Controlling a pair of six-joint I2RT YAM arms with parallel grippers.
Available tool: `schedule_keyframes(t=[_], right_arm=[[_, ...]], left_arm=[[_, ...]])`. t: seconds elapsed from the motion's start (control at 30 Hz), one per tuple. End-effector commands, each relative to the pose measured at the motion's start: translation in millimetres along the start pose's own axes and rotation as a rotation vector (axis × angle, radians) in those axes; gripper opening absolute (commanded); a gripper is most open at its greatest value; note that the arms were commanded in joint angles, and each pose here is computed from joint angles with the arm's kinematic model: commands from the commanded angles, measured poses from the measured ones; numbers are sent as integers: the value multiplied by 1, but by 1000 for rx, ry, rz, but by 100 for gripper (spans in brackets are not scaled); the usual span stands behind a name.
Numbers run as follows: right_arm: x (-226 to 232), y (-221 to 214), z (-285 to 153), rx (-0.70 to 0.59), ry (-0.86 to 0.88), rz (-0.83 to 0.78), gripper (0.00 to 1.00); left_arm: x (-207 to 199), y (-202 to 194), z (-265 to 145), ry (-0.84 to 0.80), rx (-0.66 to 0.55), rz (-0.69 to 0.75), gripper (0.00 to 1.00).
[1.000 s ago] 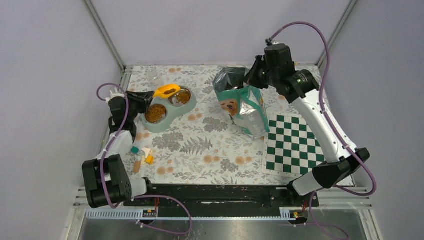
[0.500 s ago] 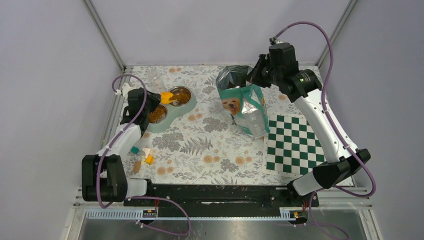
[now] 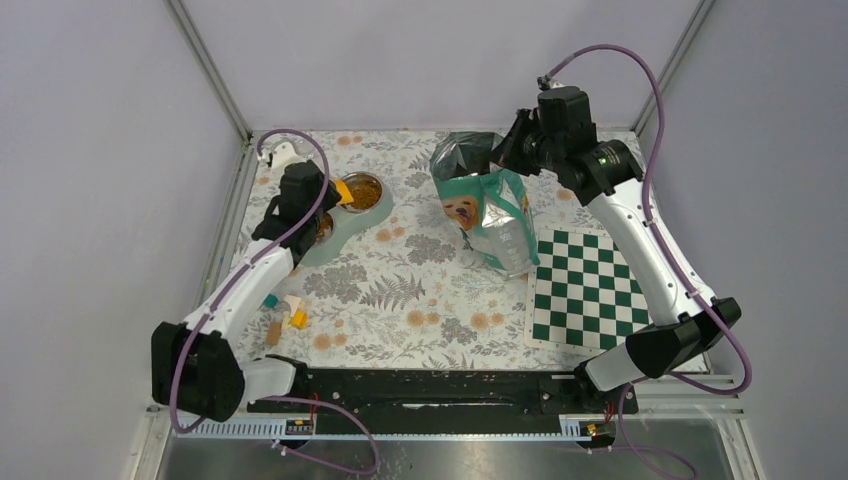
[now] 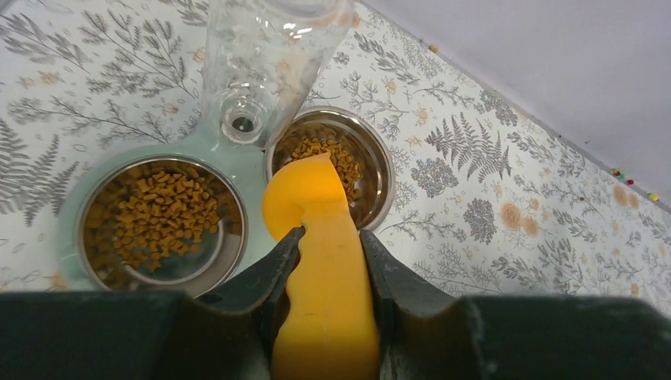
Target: Serve the pet food
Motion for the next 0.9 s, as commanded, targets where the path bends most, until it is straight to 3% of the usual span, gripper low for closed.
schedule_keyframes(t=[0.0,0.1,0.23,0.47,0.6,0.87], right_arm=[[18,20,-24,-132,148,-8,0],[25,15,-27,-103,144,-89,0],[38,11,-30,-69,46,-231,0],[60,9,-34,-40,-107,-414,0],[70,8,-35,-44,-123,-457,0],[82,-5,-31,0,-72,-490,0]], left_arm=[[-17,45,-45,-4,-121,17,0],[-34,68,-80,-164,-105,-15,0],[-65,100,-136,-510,-82,-55,0],[-87,116,-201,-946,-18,-149,0],[-83,105,-208,-1008,40,-162,0],[-80,73,-180,-981,184,-211,0]])
Point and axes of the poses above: each gripper's point midway between its finger pads, its own z axis out along the fingers, its own x axis along the line the jaws close on, y = z × x, the point moved 10 cm from there along -z, back along the fingers, and after that the axes turned 3 degrees about -z, right-handed, at the moved point
